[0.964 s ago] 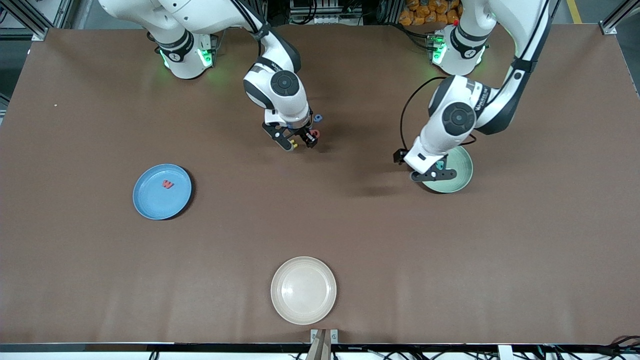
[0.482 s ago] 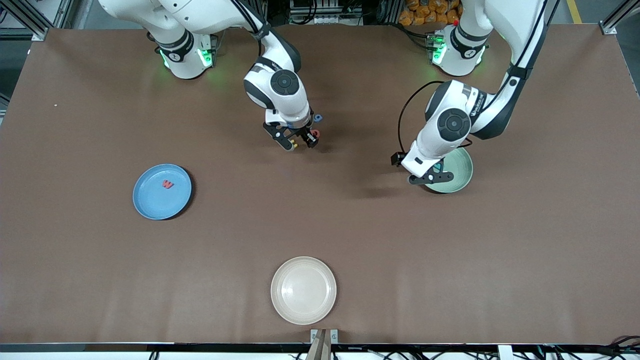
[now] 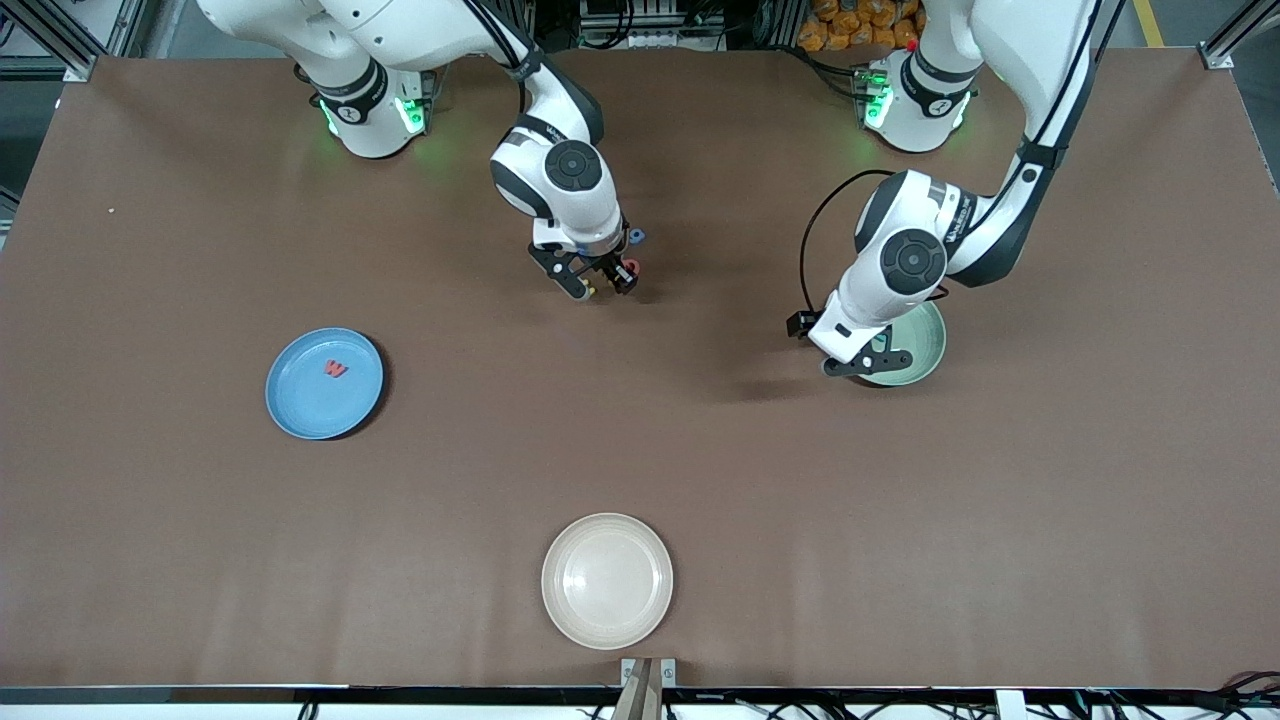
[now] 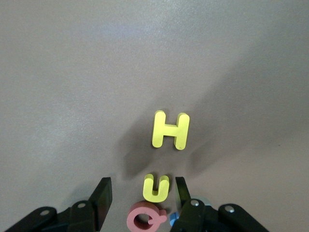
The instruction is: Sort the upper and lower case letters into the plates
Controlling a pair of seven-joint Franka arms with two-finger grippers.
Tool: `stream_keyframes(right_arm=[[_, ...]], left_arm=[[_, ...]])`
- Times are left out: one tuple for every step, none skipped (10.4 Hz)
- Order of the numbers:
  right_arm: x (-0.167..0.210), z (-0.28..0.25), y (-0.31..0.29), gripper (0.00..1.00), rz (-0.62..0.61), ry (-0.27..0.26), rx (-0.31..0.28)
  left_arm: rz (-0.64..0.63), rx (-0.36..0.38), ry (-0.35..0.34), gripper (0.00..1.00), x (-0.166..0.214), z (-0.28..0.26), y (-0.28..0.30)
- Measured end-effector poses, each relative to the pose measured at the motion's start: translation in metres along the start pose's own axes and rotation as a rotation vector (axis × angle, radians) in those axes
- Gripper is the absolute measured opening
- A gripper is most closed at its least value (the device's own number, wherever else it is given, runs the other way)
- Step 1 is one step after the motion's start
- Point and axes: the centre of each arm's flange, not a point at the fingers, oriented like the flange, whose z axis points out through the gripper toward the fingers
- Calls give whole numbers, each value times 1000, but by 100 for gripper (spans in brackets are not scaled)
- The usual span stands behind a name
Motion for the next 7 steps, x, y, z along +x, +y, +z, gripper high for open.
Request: stream_keyframes(right_arm=[[0,2,0,61,2,4,1],[-1,5,0,61,3,7,7],[-1,7,0,61,5,9,11],[-1,8,0,60,4,10,13],[-2,8,0,59,4,9,15],[-2,8,-1,60,6,8,19],[-3,8,0,59,6,8,22]], left_arm=[[13,13,4,100,2,3,0],[14,14,5,100,4,3,0],[14,14,6,100,5,3,0],[14,13,7,100,5,2,0],[14,13,8,100,5,2,0],[14,13,8,100,6,2,1],[14,12,8,100,6,2,1]])
